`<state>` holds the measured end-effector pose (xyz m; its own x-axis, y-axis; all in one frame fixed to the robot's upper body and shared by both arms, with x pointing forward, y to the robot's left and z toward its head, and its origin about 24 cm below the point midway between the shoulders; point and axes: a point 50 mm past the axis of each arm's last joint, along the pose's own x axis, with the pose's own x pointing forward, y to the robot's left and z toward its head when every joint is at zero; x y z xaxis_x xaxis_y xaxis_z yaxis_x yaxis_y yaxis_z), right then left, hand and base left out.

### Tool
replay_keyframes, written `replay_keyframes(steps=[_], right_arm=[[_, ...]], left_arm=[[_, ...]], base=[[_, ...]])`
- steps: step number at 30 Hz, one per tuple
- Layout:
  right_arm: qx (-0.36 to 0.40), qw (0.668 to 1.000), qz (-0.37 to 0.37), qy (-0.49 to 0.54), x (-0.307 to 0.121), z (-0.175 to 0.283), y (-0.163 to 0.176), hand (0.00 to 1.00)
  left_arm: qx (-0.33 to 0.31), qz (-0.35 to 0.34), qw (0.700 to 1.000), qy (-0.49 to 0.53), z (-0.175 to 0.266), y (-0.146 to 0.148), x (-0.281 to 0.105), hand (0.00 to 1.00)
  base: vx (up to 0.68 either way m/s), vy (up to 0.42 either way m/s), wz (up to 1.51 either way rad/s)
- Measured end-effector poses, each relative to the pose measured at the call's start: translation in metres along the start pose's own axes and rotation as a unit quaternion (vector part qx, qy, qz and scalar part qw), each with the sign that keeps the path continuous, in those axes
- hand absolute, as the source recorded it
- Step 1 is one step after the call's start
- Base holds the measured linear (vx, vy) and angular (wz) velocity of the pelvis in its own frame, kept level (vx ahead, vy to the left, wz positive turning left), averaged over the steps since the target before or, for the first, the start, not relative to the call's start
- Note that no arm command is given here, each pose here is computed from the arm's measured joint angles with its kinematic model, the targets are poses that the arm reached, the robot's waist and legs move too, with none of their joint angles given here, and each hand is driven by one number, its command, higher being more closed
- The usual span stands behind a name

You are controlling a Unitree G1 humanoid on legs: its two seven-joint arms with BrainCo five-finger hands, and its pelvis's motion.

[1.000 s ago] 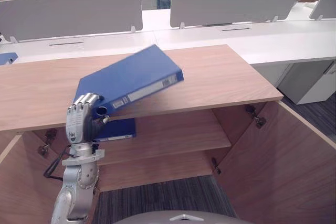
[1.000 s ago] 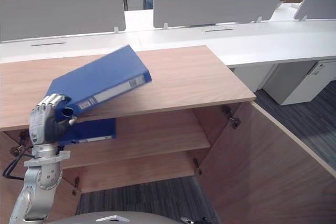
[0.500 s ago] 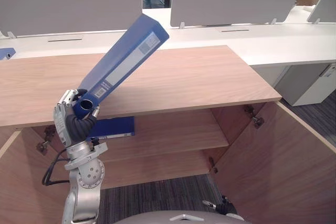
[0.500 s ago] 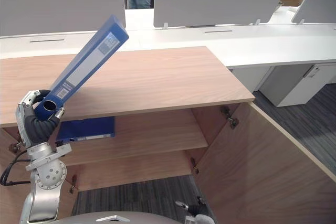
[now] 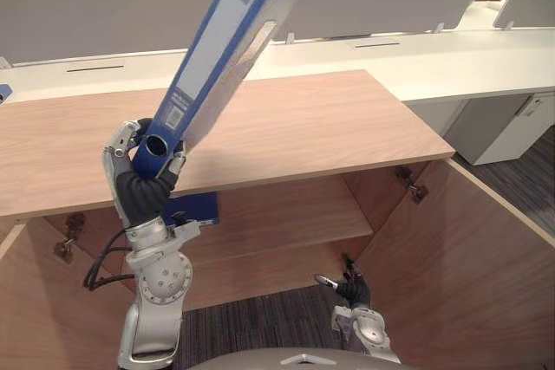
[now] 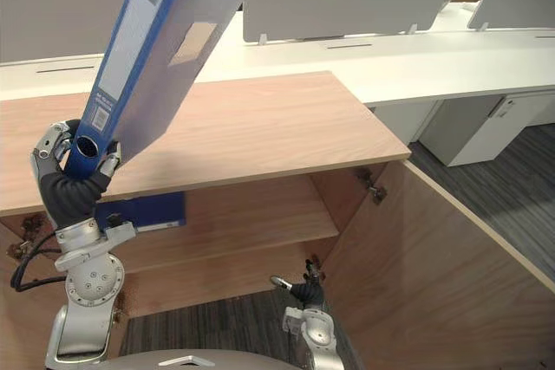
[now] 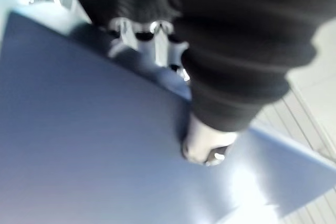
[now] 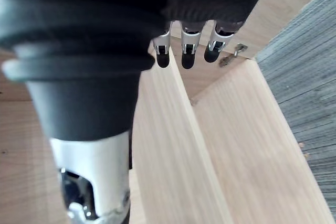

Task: Walk over to the cabinet, pick up the folder, carry it to the office cabinet, place the folder inside the office cabinet, then close the office cabinet door

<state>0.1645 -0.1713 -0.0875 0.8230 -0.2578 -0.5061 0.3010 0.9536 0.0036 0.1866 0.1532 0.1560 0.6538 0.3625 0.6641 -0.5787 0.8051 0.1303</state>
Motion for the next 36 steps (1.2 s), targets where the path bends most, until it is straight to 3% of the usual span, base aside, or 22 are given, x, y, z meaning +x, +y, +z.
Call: replay_keyframes(steps=[7, 14, 23, 36], right_arm=[[0.060, 0.993, -0.012, -0.106, -0.013, 0.041, 0.005, 0.00], [0.115, 0.969, -0.011, -0.220, -0.030, 0.086, 0.003, 0.00], [0.157, 0.910, 0.012, -0.385, -0.062, 0.150, 0.001, 0.00], [0.182, 0.857, 0.065, -0.478, -0.074, 0.195, 0.019, 0.00]], left_arm=[[-0.099, 0.005, 0.995, -0.013, 0.017, -0.002, 0.000, 1.00], [-0.116, -0.003, 0.993, 0.009, 0.015, -0.002, -0.007, 1.00], [-0.137, -0.019, 0.990, 0.020, 0.014, -0.002, -0.009, 1.00], [-0.232, -0.058, 0.970, 0.035, 0.017, -0.011, -0.013, 1.00]], base=[[0.00, -0.009, -0.07], [-0.03, -0.006, -0.09], [0.00, -0.005, -0.02], [-0.01, -0.008, 0.00]])
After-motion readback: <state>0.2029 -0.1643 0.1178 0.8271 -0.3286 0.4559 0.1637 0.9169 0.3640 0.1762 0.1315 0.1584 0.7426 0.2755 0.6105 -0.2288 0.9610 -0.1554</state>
